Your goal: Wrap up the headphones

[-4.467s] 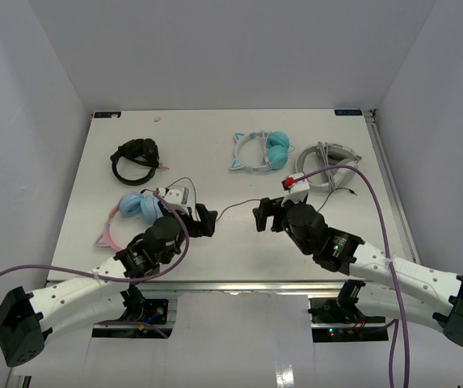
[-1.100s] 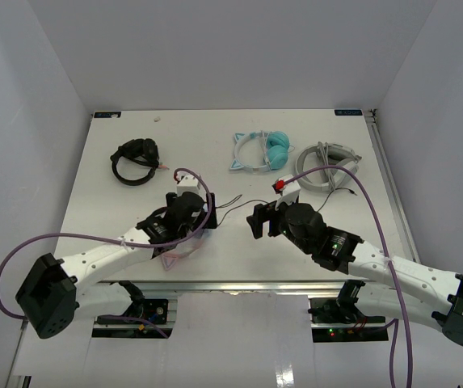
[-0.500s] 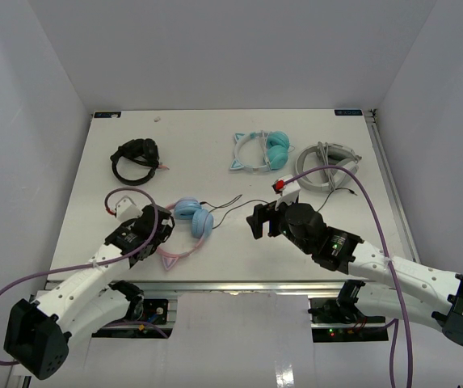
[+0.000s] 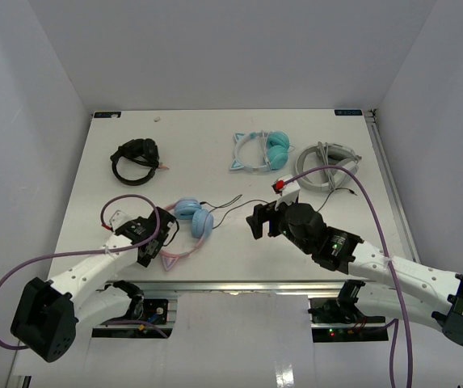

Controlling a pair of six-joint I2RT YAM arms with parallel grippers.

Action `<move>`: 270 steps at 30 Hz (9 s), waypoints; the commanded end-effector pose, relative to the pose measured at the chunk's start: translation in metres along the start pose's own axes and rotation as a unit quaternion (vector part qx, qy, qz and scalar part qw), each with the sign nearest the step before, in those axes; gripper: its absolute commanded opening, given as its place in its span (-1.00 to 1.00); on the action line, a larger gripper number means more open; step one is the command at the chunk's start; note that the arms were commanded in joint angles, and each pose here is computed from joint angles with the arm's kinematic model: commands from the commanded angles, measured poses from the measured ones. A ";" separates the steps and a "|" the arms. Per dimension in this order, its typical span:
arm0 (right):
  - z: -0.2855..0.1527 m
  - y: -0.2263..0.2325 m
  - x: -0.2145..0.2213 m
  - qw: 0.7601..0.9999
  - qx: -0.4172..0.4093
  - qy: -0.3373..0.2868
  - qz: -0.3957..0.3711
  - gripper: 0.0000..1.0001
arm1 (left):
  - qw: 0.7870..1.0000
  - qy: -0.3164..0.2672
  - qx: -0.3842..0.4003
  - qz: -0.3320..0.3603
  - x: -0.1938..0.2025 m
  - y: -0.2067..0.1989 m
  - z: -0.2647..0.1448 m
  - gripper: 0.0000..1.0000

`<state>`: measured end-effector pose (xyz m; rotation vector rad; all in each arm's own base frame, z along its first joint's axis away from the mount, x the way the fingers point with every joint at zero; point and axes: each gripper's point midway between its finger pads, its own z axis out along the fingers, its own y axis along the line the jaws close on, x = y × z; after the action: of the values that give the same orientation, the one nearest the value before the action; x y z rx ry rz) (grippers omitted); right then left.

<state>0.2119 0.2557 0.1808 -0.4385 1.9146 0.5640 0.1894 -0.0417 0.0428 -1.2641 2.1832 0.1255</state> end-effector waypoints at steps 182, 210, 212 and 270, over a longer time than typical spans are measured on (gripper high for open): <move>0.030 0.102 -0.053 0.893 -0.336 -0.224 -0.200 -0.85 | 0.539 0.139 0.742 0.372 -0.016 -0.103 -0.373 -1.00; 0.058 0.056 -0.106 0.938 -0.222 -0.095 -0.248 -0.85 | 0.634 0.184 0.630 0.408 0.040 -0.110 -0.248 -1.00; 0.053 0.049 -0.113 0.941 -0.205 -0.083 -0.256 -0.85 | 0.649 0.179 0.612 0.415 0.041 -0.112 -0.235 -1.00; -0.010 0.121 -0.024 0.909 -0.398 0.036 -0.123 -0.85 | 0.946 -0.047 0.170 0.271 -0.040 -0.130 -0.097 -1.00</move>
<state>0.1671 0.3393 0.2110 -1.2162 1.6647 1.0716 0.2452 -0.1304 0.1374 -0.2491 2.4490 0.0142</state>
